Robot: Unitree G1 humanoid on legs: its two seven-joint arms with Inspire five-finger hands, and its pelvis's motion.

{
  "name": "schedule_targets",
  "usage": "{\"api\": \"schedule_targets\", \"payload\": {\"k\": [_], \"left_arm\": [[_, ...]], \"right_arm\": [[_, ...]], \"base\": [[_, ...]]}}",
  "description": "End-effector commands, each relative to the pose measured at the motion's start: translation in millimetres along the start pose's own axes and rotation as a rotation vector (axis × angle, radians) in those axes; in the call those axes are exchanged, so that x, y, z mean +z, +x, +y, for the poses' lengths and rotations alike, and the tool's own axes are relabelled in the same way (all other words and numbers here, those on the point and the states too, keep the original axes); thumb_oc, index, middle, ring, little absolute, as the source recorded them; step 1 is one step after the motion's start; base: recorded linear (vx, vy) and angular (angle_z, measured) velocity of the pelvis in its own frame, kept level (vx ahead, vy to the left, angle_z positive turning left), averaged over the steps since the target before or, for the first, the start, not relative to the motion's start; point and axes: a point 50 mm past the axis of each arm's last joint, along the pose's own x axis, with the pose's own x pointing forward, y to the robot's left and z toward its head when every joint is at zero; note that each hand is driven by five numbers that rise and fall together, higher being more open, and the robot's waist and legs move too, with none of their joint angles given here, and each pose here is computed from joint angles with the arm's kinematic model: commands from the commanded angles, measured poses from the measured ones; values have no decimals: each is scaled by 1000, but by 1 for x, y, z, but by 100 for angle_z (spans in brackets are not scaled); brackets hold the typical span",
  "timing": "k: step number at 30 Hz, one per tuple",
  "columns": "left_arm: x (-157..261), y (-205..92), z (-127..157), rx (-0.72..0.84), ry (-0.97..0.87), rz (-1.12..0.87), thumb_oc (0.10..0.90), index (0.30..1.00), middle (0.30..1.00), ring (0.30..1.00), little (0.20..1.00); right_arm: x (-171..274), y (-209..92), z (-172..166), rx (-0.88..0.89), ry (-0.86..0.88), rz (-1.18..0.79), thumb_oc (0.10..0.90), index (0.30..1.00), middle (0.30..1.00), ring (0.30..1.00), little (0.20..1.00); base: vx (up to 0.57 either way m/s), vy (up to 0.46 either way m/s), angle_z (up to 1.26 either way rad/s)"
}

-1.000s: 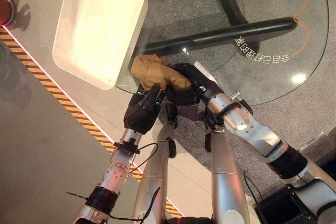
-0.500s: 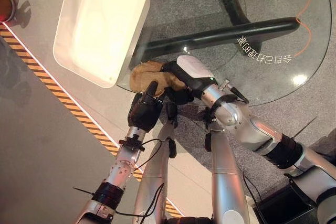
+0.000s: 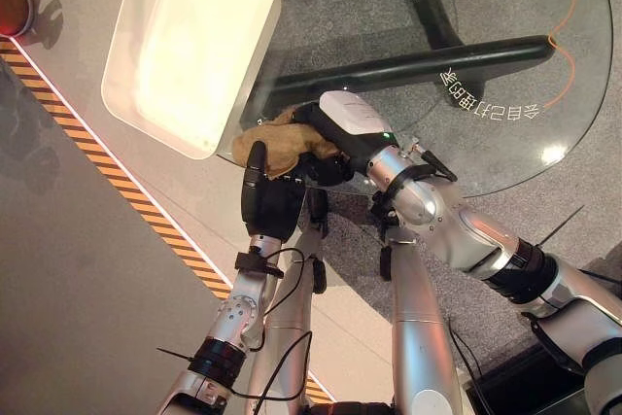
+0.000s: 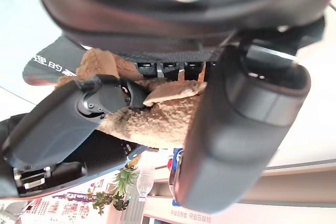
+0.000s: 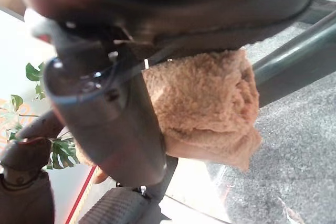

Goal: Wipe the table with a cloth and put it in the basket.

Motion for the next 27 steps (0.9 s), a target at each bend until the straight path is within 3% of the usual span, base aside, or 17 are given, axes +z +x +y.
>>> {"api": "schedule_targets", "payload": {"k": [1, 7, 8, 9, 10, 11, 12, 13, 27], "left_arm": [[7, 26, -61, -351, -60, -36, 800, 900, 900, 900, 900], [11, 28, -52, -193, 42, -15, 800, 900, 900, 900, 900], [12, 28, -50, -162, 70, -6, 665, 785, 785, 785, 765], [12, 27, -48, -148, 83, 0, 613, 740, 740, 740, 713], [14, 27, -46, -121, 112, 3, 435, 587, 587, 587, 535], [15, 27, -44, -101, 130, 1, 314, 484, 484, 484, 414], [15, 27, -44, -98, 131, 1, 245, 425, 425, 425, 345], [16, 27, -42, -81, 140, 4, 114, 312, 312, 312, 214], [23, 26, -36, -33, 144, -11, 100, 300, 300, 300, 200]], "right_arm": [[25, 4, -6, 4, -66, -137, 100, 300, 300, 300, 200], [27, 3, -11, 31, -94, -161, 100, 300, 300, 300, 200], [26, 3, -12, 37, -103, -166, 100, 300, 300, 300, 200], [27, 3, -13, 44, -113, -171, 100, 300, 300, 300, 200], [28, 3, -14, 53, -120, -178, 100, 300, 300, 300, 200], [28, 3, -14, 60, -131, -186, 100, 300, 300, 300, 200], [28, 3, -15, 64, -137, -189, 100, 300, 300, 300, 200], [30, 3, -16, 77, -154, -201, 100, 300, 300, 300, 200], [34, 4, -20, 121, -183, -235, 100, 300, 300, 300, 200]], "base": [[0, 0, 0], [0, 0, 0], [0, 0, 0], [0, 0, 0], [0, 0, 0], [0, 0, 0], [0, 0, 0], [0, 0, 0], [0, -1, 0]]}}
